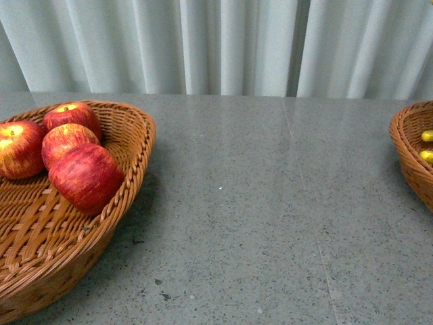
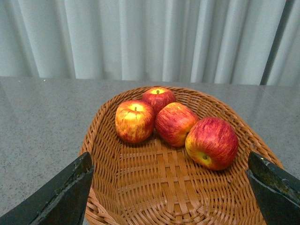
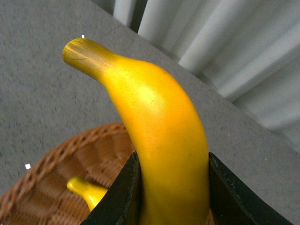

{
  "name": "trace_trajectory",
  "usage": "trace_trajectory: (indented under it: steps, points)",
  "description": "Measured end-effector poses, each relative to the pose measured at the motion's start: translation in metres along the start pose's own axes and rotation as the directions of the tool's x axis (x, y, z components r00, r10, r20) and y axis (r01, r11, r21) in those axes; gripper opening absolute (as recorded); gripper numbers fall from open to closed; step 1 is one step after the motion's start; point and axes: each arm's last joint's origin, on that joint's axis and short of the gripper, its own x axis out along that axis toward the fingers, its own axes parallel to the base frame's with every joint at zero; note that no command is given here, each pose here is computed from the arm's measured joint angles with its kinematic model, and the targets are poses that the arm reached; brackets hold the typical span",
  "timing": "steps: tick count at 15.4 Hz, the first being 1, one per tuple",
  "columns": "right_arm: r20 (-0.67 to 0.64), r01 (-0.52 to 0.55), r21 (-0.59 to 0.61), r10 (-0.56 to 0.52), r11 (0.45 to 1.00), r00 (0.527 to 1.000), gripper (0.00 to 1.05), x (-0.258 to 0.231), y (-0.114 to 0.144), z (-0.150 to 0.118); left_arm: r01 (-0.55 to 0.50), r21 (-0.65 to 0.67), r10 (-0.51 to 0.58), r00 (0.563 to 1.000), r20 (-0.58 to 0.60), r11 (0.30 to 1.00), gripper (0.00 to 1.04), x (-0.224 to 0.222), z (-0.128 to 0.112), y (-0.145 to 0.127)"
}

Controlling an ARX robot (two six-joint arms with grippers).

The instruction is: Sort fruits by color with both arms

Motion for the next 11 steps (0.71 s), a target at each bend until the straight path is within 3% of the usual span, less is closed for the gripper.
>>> trace_trajectory:
  steps: [3,5,6,11]
  points:
    - [-0.137,-0.028,-0.067,0.019,0.997,0.99,0.33,-0.003,0.001,-0.044,0.0,0.0,0.0,1.0,0.0,1.0,0.98,0.0,0.0,0.0]
    - [-0.194,-0.056,-0.075,0.04,0.996,0.98,0.33,-0.001,0.008,-0.061,0.0,0.0,0.0,1.0,0.0,1.0,0.98,0.0,0.0,0.0]
    - [-0.209,-0.059,-0.076,0.042,0.995,0.977,0.38,-0.001,0.009,-0.064,0.0,0.0,0.0,1.0,0.0,1.0,0.98,0.0,0.0,0.0]
    - [-0.141,-0.058,-0.046,0.051,0.997,0.989,0.99,-0.007,0.006,-0.051,0.0,0.0,0.0,1.0,0.0,1.0,0.98,0.0,0.0,0.0]
